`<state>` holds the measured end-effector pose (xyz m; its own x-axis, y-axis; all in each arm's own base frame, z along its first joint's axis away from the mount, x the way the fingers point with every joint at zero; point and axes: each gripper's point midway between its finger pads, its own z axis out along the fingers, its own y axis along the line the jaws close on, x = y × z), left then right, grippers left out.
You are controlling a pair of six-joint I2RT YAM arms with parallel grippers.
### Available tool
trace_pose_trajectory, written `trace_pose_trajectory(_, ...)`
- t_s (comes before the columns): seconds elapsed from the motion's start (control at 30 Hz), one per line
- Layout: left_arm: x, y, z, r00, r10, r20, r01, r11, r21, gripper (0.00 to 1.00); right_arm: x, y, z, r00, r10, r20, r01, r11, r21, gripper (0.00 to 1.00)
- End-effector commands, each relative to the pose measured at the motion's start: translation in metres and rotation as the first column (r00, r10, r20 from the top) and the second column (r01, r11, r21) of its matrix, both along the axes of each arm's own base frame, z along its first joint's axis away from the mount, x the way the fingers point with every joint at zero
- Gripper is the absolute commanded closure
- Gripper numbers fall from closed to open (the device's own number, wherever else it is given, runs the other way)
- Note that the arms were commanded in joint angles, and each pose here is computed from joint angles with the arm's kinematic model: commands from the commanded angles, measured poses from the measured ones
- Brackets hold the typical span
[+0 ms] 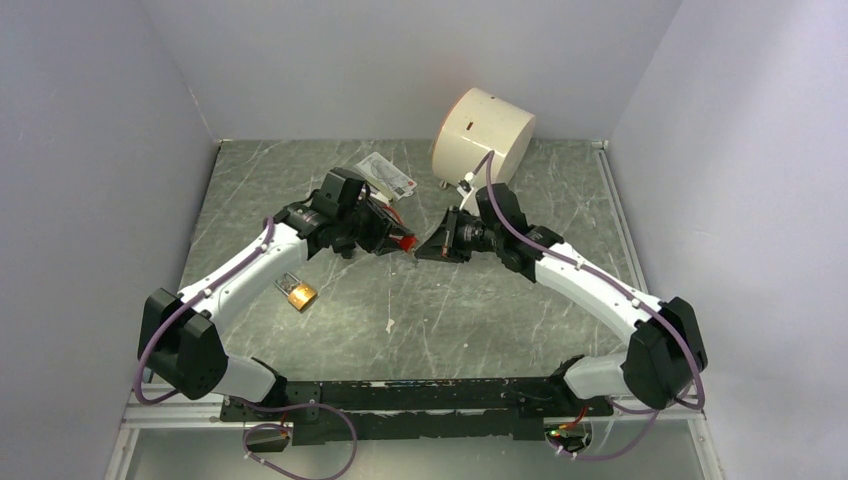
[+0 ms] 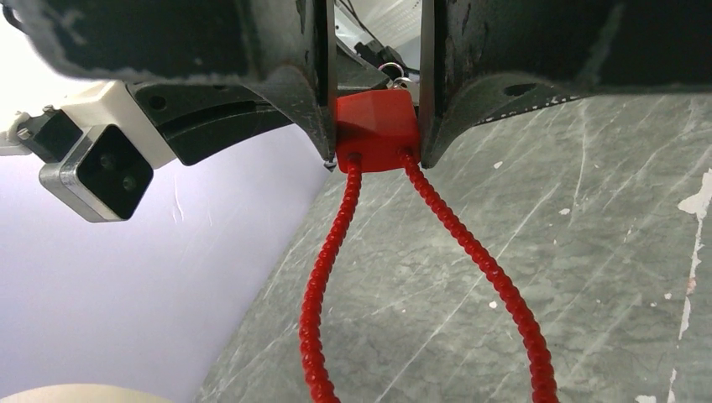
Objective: Unlock with the key
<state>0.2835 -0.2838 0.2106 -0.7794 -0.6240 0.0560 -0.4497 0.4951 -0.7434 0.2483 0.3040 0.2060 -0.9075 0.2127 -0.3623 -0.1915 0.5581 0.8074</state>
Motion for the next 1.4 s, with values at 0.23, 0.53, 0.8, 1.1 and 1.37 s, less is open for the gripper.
trace_pose_trajectory(0.23, -0.029, -0.025, 0.039, 0.994, -0.111, 0.011, 0.112, 0.983, -0.146, 0.98, 0.042, 0.007, 0.010, 0.991, -0.129, 0.019, 0.130, 0.991, -0.039, 1.00)
trace_pose_trajectory(0.53, -0.033, -0.030, 0.045, 0.992, -0.122, 0.004, 0.121, 0.978, -0.171, 0.97, 0.064, 0.018, 0.012, 0.987, -0.158, 0.030, 0.159, 0.987, -0.020, 1.00)
trace_pose_trajectory(0.8, -0.037, -0.040, 0.050, 0.990, -0.140, 0.017, 0.140, 0.968, -0.210, 0.97, 0.071, 0.041, 0.048, 0.970, -0.075, 0.229, 0.036, 0.985, 0.168, 1.00)
trace_pose_trajectory(1.1, -0.034, -0.051, 0.059, 0.976, -0.108, 0.187, 0.144, 0.971, -0.189, 0.98, 0.046, 0.041, 0.057, 0.940, 0.016, 0.342, -0.096, 0.971, 0.217, 1.00)
trace_pose_trajectory(1.37, -0.027, -0.032, 0.054, 0.960, -0.040, 0.276, 0.068, 0.993, -0.092, 0.97, 0.028, 0.020, 0.060, 0.908, 0.032, 0.418, -0.109, 0.981, 0.161, 0.94)
